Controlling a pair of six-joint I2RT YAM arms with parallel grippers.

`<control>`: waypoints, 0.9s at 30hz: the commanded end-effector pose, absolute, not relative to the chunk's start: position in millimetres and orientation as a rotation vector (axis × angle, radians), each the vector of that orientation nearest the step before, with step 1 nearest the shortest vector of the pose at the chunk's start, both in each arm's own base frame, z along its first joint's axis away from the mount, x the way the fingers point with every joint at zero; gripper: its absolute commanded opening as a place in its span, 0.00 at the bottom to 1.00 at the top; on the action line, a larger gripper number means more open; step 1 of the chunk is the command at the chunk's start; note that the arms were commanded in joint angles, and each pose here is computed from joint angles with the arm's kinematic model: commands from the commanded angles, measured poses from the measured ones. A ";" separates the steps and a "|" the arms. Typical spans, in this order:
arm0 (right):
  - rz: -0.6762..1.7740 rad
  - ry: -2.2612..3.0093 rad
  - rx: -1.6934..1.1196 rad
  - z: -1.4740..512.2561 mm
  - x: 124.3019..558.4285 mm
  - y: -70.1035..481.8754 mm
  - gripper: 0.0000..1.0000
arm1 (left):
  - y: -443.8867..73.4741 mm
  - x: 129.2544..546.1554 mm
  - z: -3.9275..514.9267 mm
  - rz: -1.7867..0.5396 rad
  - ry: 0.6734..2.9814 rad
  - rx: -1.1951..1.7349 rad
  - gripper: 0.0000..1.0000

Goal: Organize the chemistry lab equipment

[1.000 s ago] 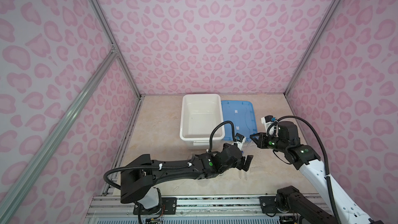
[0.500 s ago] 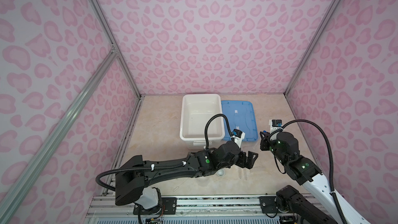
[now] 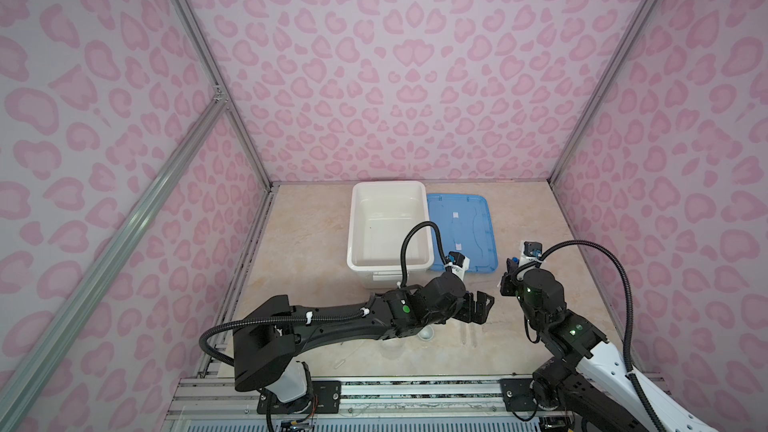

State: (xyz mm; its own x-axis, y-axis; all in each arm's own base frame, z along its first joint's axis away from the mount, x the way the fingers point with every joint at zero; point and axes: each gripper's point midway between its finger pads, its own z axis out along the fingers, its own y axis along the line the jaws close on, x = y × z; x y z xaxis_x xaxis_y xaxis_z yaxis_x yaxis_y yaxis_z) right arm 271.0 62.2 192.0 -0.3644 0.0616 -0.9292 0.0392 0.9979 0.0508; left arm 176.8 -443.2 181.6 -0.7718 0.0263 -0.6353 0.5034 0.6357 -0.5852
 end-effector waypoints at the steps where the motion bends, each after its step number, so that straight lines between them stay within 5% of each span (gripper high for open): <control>1: 0.046 1.895 0.110 199.2 273.8 61.7 0.15 | -445.2 177.6 178.5 -1.063 2.268 0.405 0.97; 27: 0.020 1.906 0.140 162.8 279.8 63.5 0.15 | -434.8 186.2 173.4 -1.032 2.262 0.381 0.98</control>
